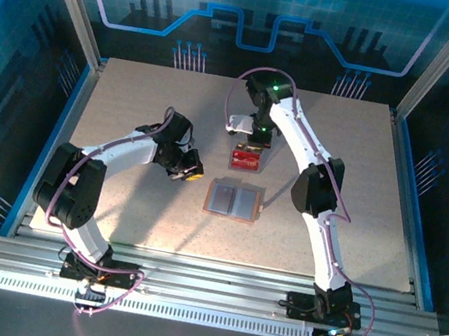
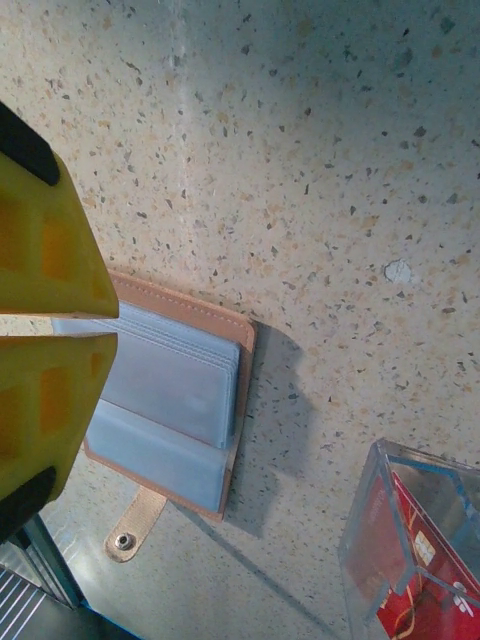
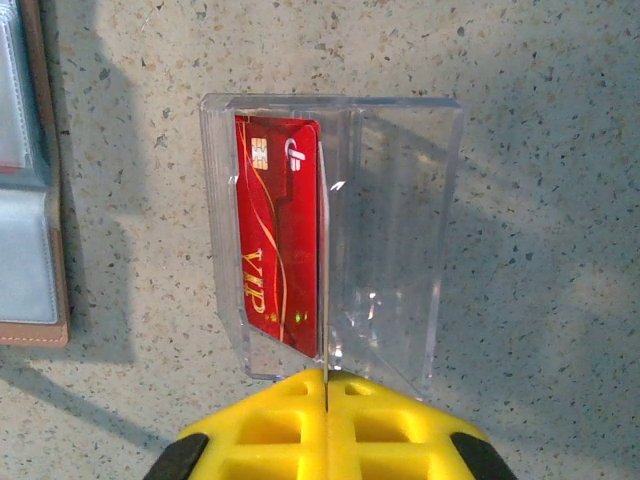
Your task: Take the credit cards out of the card holder
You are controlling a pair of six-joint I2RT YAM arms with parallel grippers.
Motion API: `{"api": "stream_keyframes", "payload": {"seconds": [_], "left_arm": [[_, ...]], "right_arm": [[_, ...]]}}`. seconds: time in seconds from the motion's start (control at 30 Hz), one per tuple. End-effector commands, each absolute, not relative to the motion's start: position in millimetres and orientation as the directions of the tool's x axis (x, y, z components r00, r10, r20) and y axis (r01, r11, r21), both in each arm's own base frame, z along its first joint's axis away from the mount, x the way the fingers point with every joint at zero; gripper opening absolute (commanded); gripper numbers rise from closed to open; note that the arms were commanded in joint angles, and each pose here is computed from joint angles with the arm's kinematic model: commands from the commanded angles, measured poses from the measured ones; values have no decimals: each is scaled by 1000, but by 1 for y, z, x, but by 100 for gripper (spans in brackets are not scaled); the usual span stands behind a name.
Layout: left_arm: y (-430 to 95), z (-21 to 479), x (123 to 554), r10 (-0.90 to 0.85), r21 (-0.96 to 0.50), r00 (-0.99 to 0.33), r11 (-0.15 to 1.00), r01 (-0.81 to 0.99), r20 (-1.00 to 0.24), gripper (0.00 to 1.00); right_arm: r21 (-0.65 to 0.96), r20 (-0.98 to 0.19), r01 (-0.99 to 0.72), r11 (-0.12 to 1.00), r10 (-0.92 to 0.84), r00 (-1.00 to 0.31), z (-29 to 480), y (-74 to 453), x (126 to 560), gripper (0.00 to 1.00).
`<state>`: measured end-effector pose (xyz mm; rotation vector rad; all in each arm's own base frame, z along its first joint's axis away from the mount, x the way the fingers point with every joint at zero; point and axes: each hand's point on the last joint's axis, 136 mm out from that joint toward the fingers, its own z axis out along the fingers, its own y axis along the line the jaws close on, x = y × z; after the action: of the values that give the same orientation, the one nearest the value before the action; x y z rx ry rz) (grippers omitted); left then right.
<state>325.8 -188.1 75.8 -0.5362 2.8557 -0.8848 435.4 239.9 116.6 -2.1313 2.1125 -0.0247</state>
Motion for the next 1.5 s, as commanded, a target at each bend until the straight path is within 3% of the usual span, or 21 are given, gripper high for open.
{"api": "stream_keyframes", "payload": {"seconds": [0.0, 0.33, 1.07, 1.2, 1.47], "left_arm": [[-183, 79, 330, -363, -551, -932, 778, -301, -4, 12], [-185, 79, 330, -362, -558, -932, 773, -302, 3, 12], [-187, 74, 331, -359, -554, -933, 772, -310, 23, 12], [-187, 74, 331, -359, -553, -933, 773, -310, 22, 12], [-186, 71, 331, -362, -548, -932, 775, -317, 27, 12]], "right_arm": [[-102, -82, -995, -16, -996, 24, 110, 238, 439, 0], [-175, -130, -984, -10, -991, 33, 150, 244, 436, 0], [-255, -104, -967, -9, -994, 36, 167, 242, 442, 0], [-276, -157, -961, -11, -986, 56, 176, 250, 445, 0], [-262, -126, -964, -31, -990, 66, 147, 249, 456, 0]]}}
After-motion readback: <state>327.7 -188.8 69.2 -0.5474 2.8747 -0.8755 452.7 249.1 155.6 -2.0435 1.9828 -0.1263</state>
